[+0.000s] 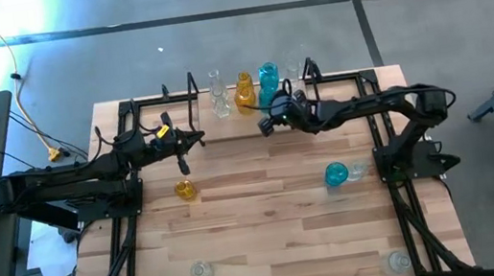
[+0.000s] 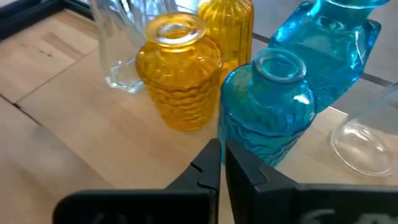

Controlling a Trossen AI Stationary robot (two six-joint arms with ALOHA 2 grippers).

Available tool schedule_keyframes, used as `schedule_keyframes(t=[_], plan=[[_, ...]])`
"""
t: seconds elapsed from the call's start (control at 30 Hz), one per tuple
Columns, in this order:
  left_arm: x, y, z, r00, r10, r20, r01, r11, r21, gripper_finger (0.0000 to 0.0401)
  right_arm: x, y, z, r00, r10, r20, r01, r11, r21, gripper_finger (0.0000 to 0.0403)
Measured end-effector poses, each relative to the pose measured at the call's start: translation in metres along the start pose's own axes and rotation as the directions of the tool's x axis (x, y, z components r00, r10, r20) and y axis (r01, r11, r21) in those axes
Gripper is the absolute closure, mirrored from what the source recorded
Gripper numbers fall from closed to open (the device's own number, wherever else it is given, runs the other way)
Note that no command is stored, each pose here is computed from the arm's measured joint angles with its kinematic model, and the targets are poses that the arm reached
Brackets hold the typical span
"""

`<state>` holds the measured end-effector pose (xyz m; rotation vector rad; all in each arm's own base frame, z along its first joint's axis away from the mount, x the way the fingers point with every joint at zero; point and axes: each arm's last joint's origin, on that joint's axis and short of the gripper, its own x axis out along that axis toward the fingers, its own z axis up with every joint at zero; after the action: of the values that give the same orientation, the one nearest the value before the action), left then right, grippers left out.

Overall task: Sort vases onto shelf
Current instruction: Put the blue vase on the shelf aligned with the other blue vase

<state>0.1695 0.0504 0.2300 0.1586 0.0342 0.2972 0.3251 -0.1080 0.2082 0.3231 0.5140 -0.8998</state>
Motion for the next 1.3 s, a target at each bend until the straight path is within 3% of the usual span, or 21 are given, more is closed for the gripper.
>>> schedule_keyframes(t=[0.57, 0.8, 1.3], plan=[[0.0, 0.0, 0.0, 1.0, 0.0, -0.001, 0.0, 1.0, 0.007, 0.0396, 0.004, -0.007, 0.002, 0.999, -0.033, 0.002, 0.033, 0.999, 0.02, 0.04], [0.0, 0.0, 0.0, 1.0, 0.001, -0.001, -0.001, 1.0, 0.006, 0.0396, 0.002, 0.005, 0.006, 0.99, 0.14, 0.021, -0.138, 0.988, -0.064, 0.04], [0.0, 0.0, 0.0, 1.0, 0.002, -0.005, -0.002, 1.0, 0.007, 0.0396, 0.009, -0.002, -0.002, 1.0, -0.001, -0.006, 0.001, 0.999, -0.044, 0.04]])
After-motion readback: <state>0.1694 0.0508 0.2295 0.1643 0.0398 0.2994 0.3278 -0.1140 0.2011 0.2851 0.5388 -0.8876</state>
